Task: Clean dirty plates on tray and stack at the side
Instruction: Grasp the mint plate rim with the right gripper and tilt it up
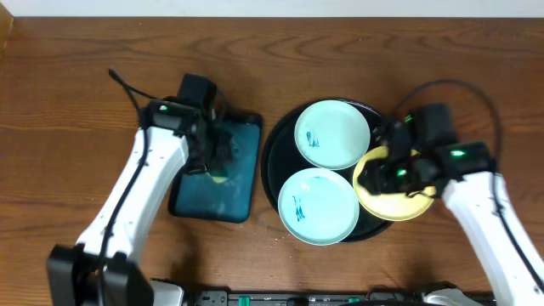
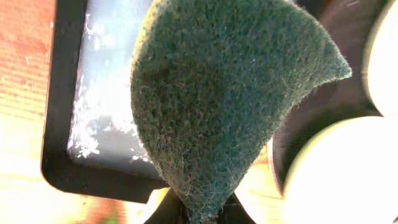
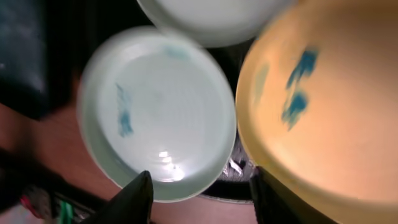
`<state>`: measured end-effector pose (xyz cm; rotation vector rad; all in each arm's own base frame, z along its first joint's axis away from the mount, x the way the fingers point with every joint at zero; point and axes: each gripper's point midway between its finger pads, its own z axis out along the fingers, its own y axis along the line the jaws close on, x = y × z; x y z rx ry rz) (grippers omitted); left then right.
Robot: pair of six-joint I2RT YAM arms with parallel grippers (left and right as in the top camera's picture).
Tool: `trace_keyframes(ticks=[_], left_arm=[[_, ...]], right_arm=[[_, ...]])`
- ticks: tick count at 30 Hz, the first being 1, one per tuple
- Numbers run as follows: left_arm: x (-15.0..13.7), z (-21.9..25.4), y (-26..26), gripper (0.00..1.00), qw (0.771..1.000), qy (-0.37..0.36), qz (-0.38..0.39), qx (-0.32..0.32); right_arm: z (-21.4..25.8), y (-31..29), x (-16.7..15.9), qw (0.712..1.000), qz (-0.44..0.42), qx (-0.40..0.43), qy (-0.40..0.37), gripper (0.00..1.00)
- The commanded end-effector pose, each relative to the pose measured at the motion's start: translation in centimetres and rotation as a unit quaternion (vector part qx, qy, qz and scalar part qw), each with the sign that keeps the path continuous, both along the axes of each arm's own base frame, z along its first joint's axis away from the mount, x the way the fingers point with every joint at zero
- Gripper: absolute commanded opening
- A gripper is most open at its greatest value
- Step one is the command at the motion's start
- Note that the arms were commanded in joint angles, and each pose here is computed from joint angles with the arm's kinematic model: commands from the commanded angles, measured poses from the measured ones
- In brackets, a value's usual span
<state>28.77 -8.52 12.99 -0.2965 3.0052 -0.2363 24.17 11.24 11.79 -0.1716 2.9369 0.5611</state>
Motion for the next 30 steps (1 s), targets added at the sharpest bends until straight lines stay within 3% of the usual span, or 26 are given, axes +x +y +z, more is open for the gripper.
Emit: trace_keyframes(ticks=[1,10,16,26,30], left_arm=[[0.1,2.6,-0.5,0.07,0.999,-0.037,-0.01,-0.025],[-0.4,4.6,-0.4,0.07,0.997,-0.07,-0.01,-0.032],[-0.4,4.8,-1.3,0.08,0.996,-0.07,-0.016,-0.056],[-0.3,4.8,-1.3,0.07,0.996,-0.072,-0.016,-0.056],[-0.4,4.7,-1.4,0.08,0.996,-0.069,-0.014,-0.058]], right_arm=[[-3.7,0.1,-2.0,0.997,-0.02,-0.029,0.062,0.47],[-9.3,2.0,-4.2,0.992,-0.004,-0.027,0.126,0.32],[-11.0,1.2,-1.9,0.991,-0.05,-0.08,0.093,0.03],[-10.4,1.8,4.1,0.994,-0.087,-0.067,-0.028,0.01],[-10.2,0.4,5.5,0.986,-0.121,-0.102,-0.059,0.01]])
